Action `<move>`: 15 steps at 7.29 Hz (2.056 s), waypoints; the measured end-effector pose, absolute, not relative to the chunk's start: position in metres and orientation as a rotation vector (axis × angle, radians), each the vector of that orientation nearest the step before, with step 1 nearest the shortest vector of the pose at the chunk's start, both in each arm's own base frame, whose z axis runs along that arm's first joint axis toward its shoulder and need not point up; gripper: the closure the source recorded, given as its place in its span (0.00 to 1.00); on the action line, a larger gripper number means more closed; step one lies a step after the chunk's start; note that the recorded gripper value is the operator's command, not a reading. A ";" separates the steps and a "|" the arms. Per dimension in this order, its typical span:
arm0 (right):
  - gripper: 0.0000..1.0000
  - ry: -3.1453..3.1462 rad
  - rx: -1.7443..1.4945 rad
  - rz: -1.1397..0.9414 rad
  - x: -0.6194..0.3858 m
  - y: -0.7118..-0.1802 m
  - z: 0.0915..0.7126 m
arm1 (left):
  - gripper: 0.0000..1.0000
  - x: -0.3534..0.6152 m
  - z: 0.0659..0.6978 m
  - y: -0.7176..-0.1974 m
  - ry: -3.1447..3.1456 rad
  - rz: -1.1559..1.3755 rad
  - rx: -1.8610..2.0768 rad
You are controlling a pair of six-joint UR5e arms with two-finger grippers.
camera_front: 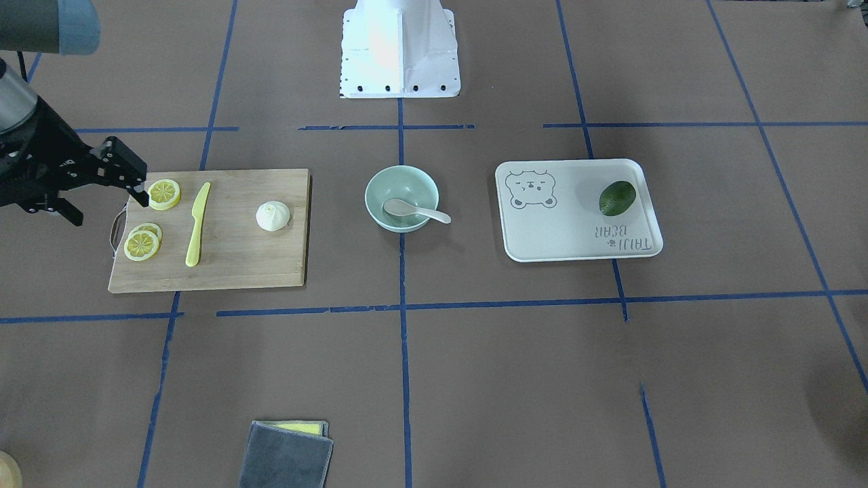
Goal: Put spoon and bun in bowl
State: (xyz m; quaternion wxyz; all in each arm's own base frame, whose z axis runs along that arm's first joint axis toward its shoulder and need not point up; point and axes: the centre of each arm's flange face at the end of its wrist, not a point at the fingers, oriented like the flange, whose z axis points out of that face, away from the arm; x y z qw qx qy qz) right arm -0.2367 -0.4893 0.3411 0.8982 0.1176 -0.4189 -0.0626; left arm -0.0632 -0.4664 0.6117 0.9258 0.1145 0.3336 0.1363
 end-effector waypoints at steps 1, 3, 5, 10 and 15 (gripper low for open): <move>0.00 -0.835 0.237 -0.108 -0.280 -0.473 0.338 | 0.00 -0.063 0.622 -0.459 0.701 0.269 0.214; 0.08 -0.776 0.255 -0.083 -0.360 -0.435 0.336 | 0.00 -0.063 0.627 -0.456 0.711 0.265 0.208; 0.12 -0.751 0.260 -0.082 -0.420 -0.407 0.335 | 0.00 -0.063 0.626 -0.456 0.713 0.266 0.211; 1.00 -0.700 0.247 -0.097 -0.476 -0.399 0.348 | 0.00 -0.063 0.622 -0.456 0.712 0.269 0.220; 1.00 -0.772 0.254 -0.036 -0.494 -0.405 0.278 | 0.00 -0.063 0.620 -0.456 0.711 0.270 0.223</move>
